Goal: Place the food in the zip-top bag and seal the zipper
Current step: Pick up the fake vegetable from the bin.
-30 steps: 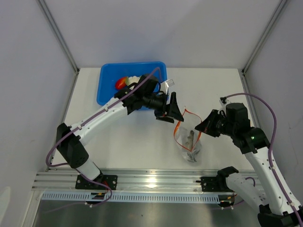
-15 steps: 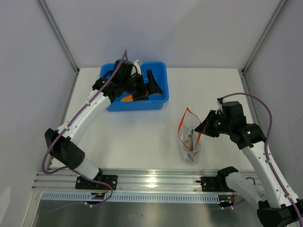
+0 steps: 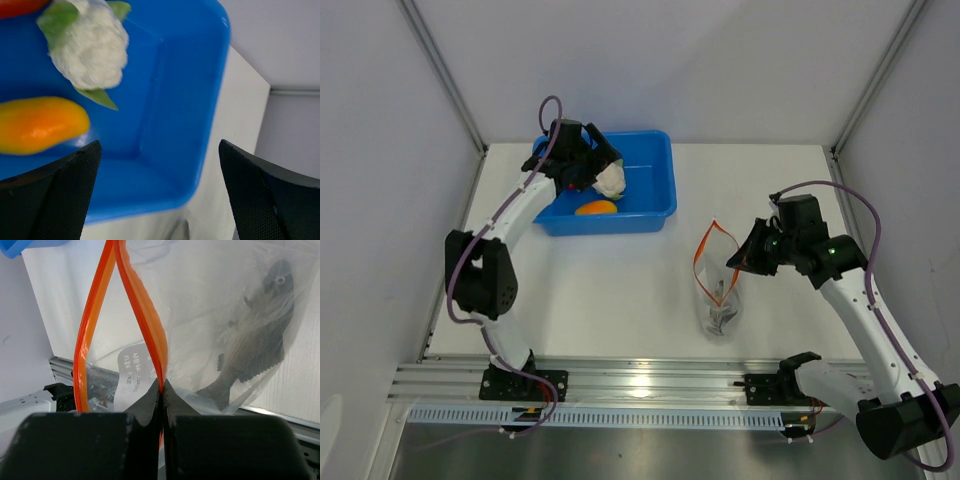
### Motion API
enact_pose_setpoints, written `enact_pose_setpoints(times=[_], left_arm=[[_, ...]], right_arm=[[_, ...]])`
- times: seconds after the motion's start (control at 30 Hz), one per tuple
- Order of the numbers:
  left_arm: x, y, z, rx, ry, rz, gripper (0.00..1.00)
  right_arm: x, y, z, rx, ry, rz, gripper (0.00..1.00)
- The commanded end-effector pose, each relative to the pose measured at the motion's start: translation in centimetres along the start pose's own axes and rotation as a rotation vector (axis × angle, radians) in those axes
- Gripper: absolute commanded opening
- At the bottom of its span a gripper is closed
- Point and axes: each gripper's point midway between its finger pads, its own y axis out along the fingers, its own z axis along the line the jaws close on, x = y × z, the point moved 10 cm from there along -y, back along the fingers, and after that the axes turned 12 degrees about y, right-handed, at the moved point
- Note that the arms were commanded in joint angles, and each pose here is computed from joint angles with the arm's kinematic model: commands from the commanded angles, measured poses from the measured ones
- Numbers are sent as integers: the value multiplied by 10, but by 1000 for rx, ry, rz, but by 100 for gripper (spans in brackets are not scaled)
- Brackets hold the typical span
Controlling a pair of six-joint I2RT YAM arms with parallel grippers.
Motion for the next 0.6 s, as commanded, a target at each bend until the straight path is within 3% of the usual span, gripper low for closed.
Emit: enact_pose_setpoints(times=[0.0,0.27,0.57], left_arm=[[29,33,15,81,-79,-93,99],[23,99,58,163,-142,-77,99],[30,138,73,193,-193,-36,99]], right_arm=[[10,-3,5,-6,-23,-27,0],[30,1,5,0,-12,-71,0],[41,15,-4,-36,46,-68,0]])
